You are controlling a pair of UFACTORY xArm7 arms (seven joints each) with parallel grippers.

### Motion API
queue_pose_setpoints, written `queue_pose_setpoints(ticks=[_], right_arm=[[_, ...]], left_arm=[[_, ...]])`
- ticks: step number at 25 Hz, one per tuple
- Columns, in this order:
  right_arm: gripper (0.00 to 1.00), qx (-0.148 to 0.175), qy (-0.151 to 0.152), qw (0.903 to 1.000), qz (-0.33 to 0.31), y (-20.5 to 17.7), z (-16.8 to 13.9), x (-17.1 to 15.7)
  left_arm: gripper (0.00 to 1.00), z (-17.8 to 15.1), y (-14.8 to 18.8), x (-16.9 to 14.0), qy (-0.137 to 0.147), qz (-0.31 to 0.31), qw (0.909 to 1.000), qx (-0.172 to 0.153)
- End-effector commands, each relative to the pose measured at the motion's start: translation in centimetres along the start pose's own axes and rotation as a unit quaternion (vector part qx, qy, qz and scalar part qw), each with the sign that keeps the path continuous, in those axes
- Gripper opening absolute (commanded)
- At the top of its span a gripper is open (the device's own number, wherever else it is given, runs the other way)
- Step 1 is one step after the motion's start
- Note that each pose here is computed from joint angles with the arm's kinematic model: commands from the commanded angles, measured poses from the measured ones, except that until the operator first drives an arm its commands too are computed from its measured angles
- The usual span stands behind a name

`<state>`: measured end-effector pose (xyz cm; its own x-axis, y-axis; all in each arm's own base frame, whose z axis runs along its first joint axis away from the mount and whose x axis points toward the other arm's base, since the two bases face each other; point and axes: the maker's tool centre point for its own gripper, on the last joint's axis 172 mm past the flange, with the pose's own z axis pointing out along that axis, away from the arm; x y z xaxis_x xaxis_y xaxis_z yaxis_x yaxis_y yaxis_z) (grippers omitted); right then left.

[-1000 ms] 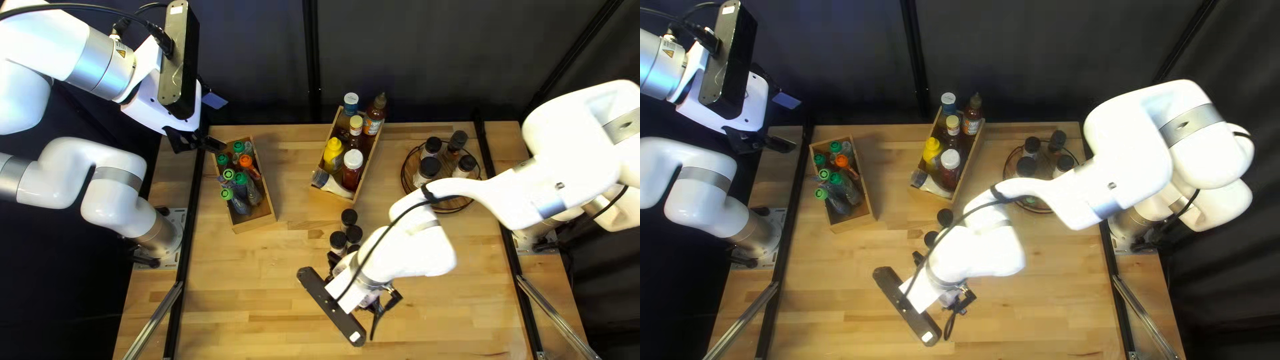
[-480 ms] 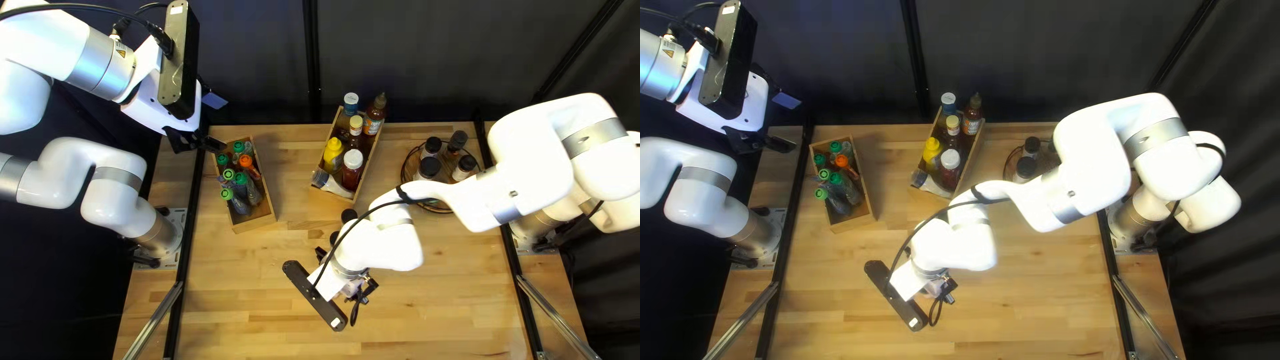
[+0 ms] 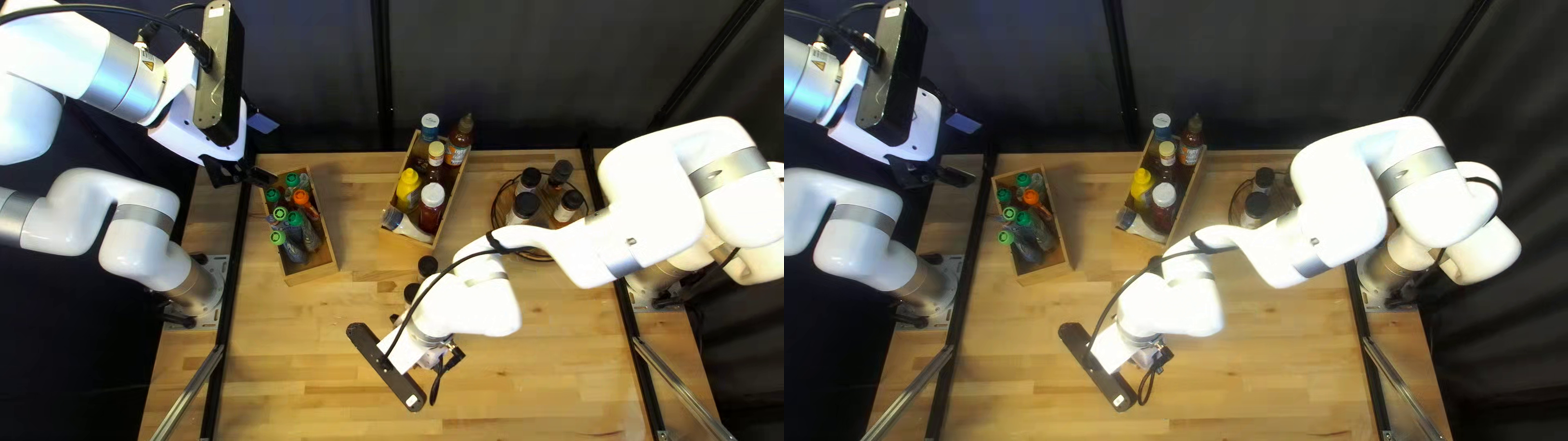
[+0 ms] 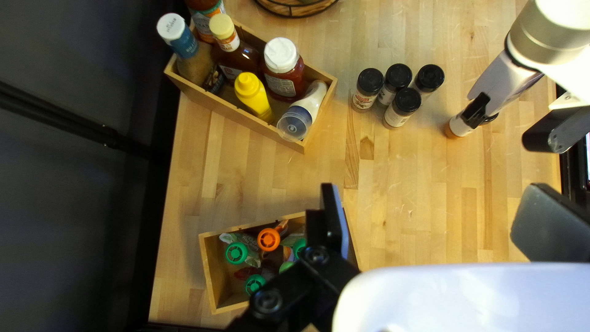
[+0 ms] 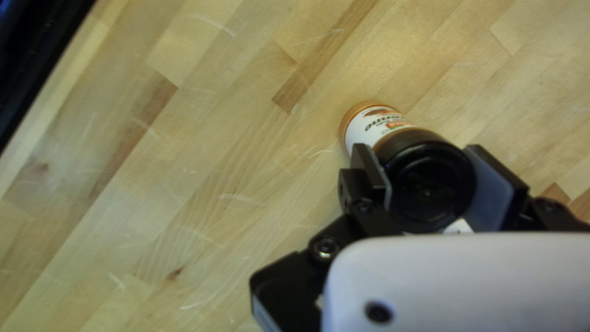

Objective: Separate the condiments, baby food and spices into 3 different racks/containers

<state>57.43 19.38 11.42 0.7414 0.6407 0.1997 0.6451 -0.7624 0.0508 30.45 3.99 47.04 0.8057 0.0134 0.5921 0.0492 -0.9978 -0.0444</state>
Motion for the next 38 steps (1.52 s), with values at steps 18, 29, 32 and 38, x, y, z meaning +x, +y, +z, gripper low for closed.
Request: queue_pose_setpoints(ticks=[18,29,32,38], right_arm=[[0.0,-0.035,-0.064,0.9876,0.139,-3.9,-15.4,-14.9],[0.0,-0.047,-0.118,0.9474,0.294,-3.1,-15.0,-28.3],[0.0,-0.06,-0.124,0.9329,0.333,-3.3,-15.1,-32.0],[0.0,-0.094,-0.127,0.9035,0.398,-3.6,-15.2,-36.7]], left_arm=[[1.0,0.0,0.0,0.0,0.0,0.0,1.0,0.0],[1.0,0.0,0.0,0.0,0.0,0.0,1.0,0.0],[1.0,0.0,0.0,0.0,0.0,0.0,1.0,0.0],[1.0,0.0,0.0,0.0,0.0,0.0,1.0,0.0]])
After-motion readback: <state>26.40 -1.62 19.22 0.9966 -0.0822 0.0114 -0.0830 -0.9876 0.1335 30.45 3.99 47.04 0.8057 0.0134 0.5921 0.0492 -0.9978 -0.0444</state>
